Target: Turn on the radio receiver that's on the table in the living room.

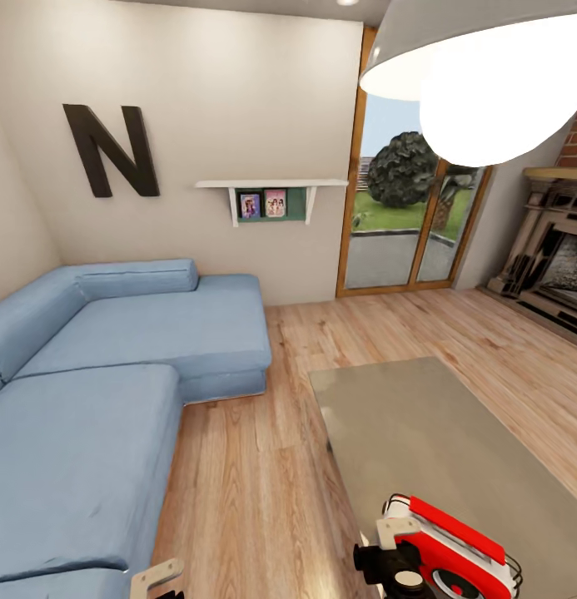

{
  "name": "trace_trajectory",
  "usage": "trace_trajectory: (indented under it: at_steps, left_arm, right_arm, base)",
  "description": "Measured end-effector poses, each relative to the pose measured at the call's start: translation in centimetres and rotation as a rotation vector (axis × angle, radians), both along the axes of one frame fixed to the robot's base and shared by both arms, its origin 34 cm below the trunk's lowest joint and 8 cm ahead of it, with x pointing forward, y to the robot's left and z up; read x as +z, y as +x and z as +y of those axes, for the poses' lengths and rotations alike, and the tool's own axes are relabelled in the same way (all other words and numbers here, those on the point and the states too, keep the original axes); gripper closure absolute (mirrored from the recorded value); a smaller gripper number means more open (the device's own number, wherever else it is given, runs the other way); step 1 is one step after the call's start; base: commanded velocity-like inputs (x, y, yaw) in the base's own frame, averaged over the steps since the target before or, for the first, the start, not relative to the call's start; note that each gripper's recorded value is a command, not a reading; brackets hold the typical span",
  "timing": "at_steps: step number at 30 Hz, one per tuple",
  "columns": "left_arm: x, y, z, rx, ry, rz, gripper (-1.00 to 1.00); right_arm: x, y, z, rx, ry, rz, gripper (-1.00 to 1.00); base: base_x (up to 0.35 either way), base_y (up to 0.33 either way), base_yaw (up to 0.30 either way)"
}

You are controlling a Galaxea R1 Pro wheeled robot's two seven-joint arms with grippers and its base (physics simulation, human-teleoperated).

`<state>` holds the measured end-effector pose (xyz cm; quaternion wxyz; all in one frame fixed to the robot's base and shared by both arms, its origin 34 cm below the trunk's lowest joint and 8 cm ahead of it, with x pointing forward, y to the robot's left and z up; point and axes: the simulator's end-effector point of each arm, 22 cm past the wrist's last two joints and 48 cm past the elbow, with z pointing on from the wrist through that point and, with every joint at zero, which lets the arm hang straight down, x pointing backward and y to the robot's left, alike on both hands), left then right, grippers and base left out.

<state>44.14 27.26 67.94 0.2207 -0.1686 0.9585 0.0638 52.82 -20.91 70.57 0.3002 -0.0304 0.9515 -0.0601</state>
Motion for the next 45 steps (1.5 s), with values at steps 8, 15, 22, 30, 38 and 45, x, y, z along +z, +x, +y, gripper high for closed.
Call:
trace_trajectory:
  at_steps: [8, 15, 22, 30, 38, 45]
  left_arm:
    - [0.0, 0.0, 0.0, 0.000, 0.000, 0.000, -1.00]
    - [0.0, 0.0, 0.0, 0.000, 0.000, -0.001, -1.00]
    - [0.0, 0.0, 0.0, 0.000, 0.001, 0.000, -1.00]
    - [0.0, 0.0, 0.0, 0.000, 0.002, 0.000, -1.00]
    - [0.0, 0.0, 0.0, 0.000, 0.001, 0.001, -1.00]
    - [0.0, 0.0, 0.0, -0.001, 0.001, 0.000, -1.00]
  right_arm:
    - [0.0, 0.0, 0.0, 0.000, 0.000, 0.000, -1.00]
    - [0.0, 0.0, 0.0, 0.000, 0.000, 0.000, -1.00]
    - [0.0, 0.0, 0.0, 0.000, 0.000, 0.000, -1.00]
    - [0.0, 0.0, 0.0, 0.000, 0.000, 0.000, -1.00]
    - [0.0, 0.0, 0.0, 0.002, -0.003, -0.003, -1.00]
    - [0.2, 0.2, -1.7, -0.028, -0.019, -0.007, -1.00]
  base:
    - [0.151, 0.000, 0.000]
    - [0.323, 0.000, 0.000]
    - [0.100, 0.000, 0.000]
    - [0.003, 0.000, 0.000]
    - [0.000, 0.000, 0.000]
    - [0.000, 0.000, 0.000]
